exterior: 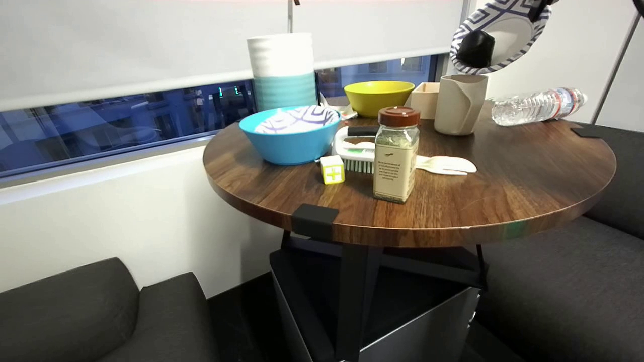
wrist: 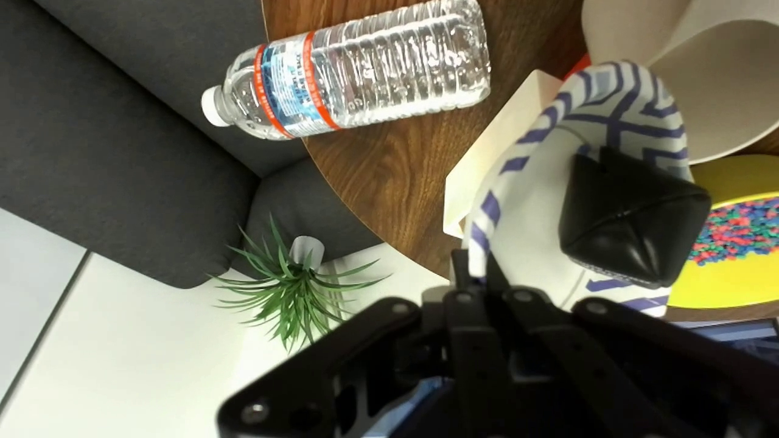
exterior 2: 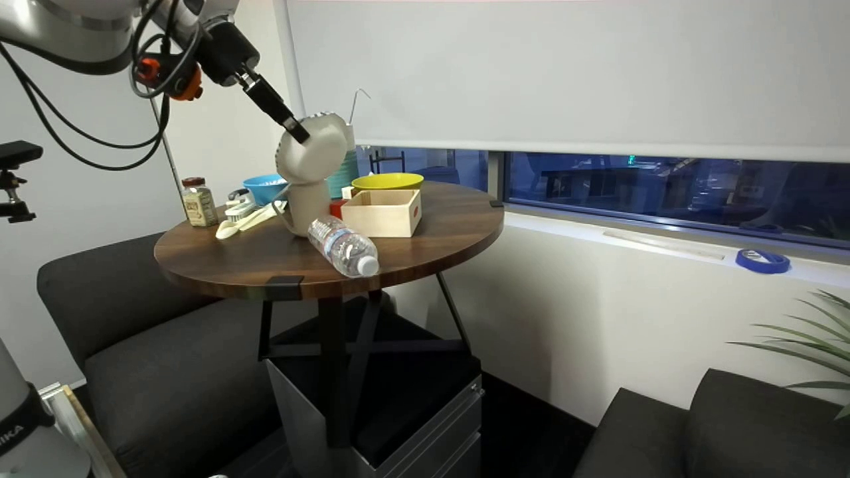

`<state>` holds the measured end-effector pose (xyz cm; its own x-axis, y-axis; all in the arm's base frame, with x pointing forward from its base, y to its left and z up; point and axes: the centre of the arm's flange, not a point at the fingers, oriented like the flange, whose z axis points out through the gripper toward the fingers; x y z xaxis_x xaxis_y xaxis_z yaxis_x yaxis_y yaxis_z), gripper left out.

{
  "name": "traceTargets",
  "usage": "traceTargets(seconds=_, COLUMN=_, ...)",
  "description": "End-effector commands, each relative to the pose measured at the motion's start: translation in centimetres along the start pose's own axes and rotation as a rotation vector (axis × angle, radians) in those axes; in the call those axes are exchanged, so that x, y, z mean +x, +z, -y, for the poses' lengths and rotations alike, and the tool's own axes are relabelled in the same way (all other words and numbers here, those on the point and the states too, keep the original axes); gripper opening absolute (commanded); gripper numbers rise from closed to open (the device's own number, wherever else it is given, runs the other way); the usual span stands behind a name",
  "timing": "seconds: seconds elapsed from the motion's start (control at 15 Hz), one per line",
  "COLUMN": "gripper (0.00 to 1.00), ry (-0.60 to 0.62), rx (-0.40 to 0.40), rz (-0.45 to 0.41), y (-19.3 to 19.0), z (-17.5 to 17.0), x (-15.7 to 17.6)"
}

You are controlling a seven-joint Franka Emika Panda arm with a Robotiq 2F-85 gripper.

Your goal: Lift the bowl, then drop the black object into the mug

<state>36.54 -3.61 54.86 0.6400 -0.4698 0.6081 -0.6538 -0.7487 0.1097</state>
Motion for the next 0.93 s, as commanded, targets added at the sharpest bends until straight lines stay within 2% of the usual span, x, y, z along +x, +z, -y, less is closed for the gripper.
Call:
traceTargets(seconds=0.0, gripper=0.01, ry=-0.024, rx=-0.032, rz=-0.049, y=-0.80, z=0.60, x=-0.05)
traceTargets(seconds=0.87, gripper=0.01, ry=-0.110, rx=-0.081, rz=-0.117, y=-0.76, z=0.65, x=-0.46)
